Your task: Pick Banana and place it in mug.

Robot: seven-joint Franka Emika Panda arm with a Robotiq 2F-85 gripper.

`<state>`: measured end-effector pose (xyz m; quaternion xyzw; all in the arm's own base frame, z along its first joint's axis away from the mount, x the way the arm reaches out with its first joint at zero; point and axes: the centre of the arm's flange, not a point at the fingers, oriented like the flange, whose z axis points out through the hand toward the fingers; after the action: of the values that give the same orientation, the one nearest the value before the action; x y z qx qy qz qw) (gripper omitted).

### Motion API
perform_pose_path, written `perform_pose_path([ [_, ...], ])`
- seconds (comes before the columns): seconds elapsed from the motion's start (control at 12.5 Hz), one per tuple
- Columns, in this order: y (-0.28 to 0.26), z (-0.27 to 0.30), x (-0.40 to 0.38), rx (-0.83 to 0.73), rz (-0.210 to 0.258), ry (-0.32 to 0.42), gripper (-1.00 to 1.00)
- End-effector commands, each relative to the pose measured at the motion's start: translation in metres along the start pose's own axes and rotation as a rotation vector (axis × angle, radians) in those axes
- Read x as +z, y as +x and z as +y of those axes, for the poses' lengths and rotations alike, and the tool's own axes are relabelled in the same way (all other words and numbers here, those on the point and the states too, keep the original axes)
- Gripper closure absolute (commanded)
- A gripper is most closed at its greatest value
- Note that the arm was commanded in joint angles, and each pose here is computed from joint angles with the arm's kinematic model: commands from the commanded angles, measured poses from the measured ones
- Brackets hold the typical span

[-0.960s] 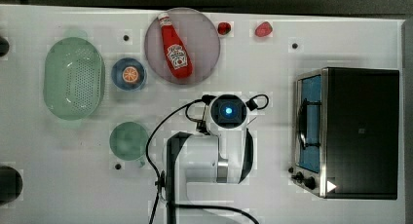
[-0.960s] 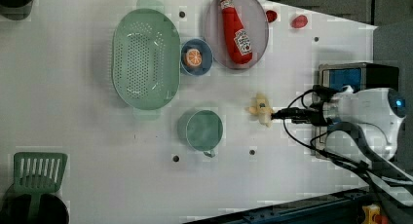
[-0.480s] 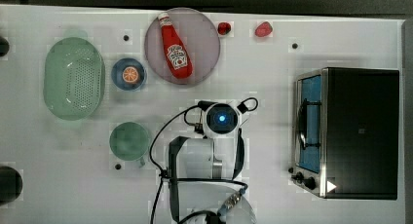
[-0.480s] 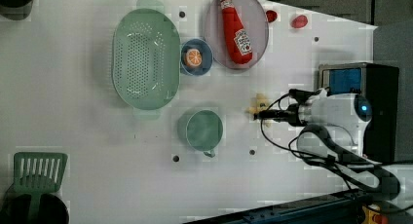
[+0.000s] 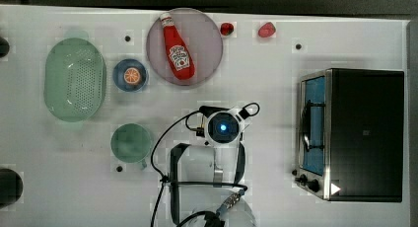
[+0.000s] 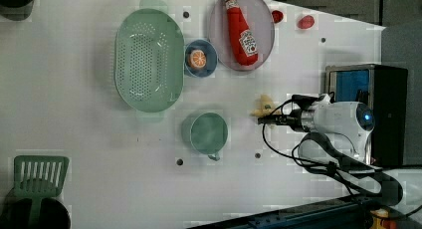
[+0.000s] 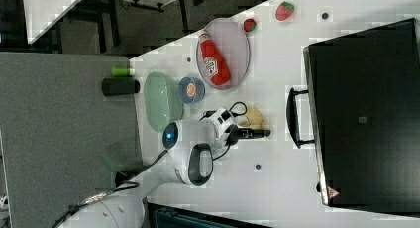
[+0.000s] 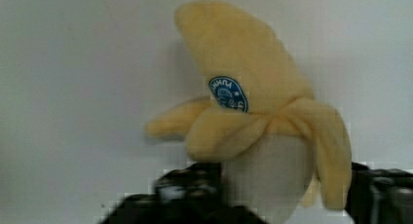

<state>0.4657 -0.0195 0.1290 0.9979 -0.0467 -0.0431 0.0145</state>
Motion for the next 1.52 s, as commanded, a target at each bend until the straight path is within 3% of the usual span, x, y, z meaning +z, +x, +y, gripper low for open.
perform_pose_path([
  [0.08, 0.014, 0.007, -0.021, -0.027, 0.056, 0.0, 0.24],
  [0.16, 0.013, 0.009, -0.025, -0.022, 0.061, 0.001, 0.38],
  [0.48, 0.017, 0.018, -0.076, -0.003, 0.115, 0.006, 0.38],
  [0.64, 0.018, 0.023, -0.125, 0.009, 0.118, 0.012, 0.38],
  [0.96, 0.003, 0.037, -0.239, 0.034, 0.06, 0.024, 0.38],
  [1.2, -0.014, 0.041, -0.329, 0.035, 0.103, 0.034, 0.38],
  [1.28, -0.02, 0.042, -0.354, 0.039, 0.098, 0.035, 0.38],
  [1.52, -0.031, 0.017, -0.398, 0.069, 0.022, 0.021, 0.38],
])
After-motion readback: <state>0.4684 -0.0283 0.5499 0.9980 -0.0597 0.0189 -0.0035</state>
